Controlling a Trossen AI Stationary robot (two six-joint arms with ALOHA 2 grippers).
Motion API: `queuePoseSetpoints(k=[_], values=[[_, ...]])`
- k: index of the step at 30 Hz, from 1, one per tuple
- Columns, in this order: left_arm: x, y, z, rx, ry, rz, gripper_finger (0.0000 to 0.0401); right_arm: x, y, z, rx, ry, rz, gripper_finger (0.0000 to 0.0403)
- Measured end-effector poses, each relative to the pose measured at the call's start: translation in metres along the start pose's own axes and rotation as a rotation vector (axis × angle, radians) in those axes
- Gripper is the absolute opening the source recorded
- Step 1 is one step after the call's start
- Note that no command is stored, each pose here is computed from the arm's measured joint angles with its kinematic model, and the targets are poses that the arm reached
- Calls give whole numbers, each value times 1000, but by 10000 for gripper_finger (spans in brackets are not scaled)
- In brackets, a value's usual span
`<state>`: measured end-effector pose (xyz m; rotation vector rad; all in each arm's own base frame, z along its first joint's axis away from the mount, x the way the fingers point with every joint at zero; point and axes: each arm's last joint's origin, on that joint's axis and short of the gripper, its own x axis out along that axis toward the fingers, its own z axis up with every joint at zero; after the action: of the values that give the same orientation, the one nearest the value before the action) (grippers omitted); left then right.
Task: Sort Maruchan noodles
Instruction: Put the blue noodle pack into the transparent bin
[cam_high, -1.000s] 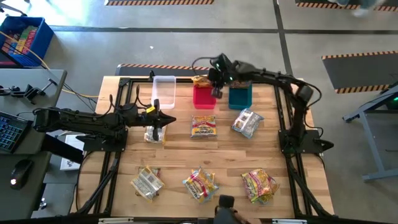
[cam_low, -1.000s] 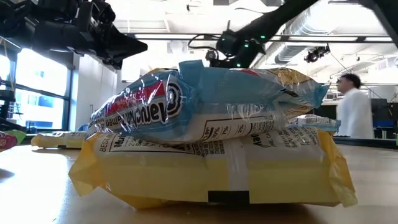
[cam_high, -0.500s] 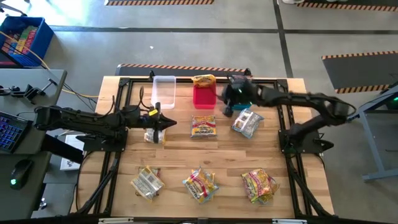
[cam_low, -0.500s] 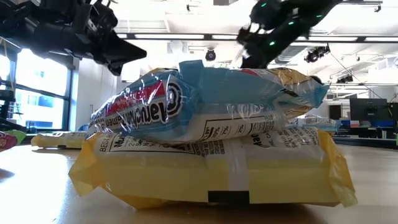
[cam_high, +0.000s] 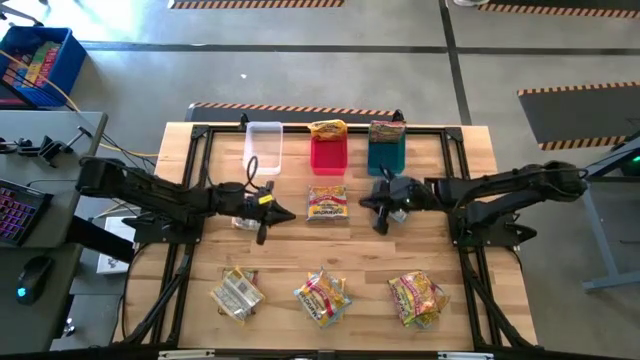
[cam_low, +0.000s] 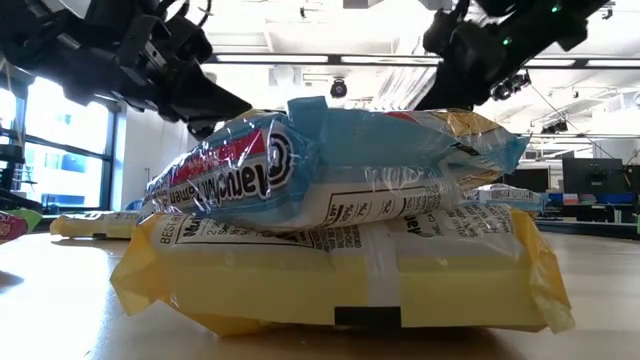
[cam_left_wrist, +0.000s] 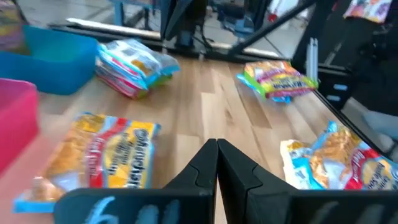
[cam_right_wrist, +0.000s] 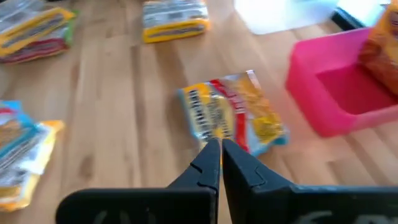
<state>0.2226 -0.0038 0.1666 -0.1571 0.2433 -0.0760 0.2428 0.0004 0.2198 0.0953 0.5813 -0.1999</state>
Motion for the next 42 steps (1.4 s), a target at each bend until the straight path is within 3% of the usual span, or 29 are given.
queuePoseSetpoints(k=[9,14,18,22,30,33,37,42], values=[[26,-24,-9,-4,92,-94,31,-5,29,2,-19,-85,48,0],[37,-38,-16,2,137,-133,47,4,45,-3,57,-67,118,0],[39,-46,-21,14,150,-102,46,20,61,-13,124,-32,189,13],[38,-53,-23,5,135,-32,36,37,82,-18,194,11,237,51],[35,-67,-28,-28,150,9,26,66,142,0,174,140,399,175],[34,-71,-30,-44,145,29,26,77,159,6,187,249,365,214],[32,-76,-32,-54,144,52,26,93,172,10,178,364,291,236],[31,-82,-33,-50,141,52,26,106,182,13,166,385,303,235]])
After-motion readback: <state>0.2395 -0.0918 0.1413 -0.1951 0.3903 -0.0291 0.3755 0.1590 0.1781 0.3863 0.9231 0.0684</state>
